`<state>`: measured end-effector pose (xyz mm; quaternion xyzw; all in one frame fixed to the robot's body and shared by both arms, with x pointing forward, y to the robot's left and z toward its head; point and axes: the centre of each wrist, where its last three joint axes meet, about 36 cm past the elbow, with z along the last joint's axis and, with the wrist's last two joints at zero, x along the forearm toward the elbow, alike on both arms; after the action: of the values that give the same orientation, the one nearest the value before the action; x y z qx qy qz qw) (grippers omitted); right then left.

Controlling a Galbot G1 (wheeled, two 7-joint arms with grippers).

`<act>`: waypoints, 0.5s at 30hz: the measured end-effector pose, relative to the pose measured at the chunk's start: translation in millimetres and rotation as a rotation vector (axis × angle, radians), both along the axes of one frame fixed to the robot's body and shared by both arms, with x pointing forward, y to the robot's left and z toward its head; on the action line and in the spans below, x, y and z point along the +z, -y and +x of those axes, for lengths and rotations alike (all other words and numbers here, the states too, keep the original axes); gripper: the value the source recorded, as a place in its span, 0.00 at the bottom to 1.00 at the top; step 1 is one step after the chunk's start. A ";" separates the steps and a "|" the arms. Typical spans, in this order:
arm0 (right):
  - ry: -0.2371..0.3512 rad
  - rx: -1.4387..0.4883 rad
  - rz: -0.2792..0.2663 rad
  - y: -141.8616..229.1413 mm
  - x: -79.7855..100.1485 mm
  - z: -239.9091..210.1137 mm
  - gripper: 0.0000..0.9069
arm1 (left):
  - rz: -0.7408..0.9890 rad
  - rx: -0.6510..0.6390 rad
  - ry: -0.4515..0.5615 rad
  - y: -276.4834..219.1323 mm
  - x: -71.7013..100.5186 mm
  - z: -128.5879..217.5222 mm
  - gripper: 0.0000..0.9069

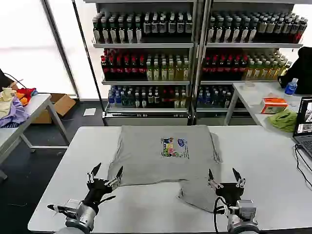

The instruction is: Fold and organize the clothes.

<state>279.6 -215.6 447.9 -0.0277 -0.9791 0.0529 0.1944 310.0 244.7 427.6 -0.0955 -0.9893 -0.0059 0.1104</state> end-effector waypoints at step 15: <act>-0.117 -0.018 -0.002 -11.9 -11.6 -19.5 1.00 | 0.033 -0.053 -0.162 -15.2 -26.8 22.8 1.00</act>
<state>260.0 -203.7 436.3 -0.0335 -0.9658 0.0538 0.2515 332.8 259.9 400.8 -0.1202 -0.9739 -0.0176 0.1917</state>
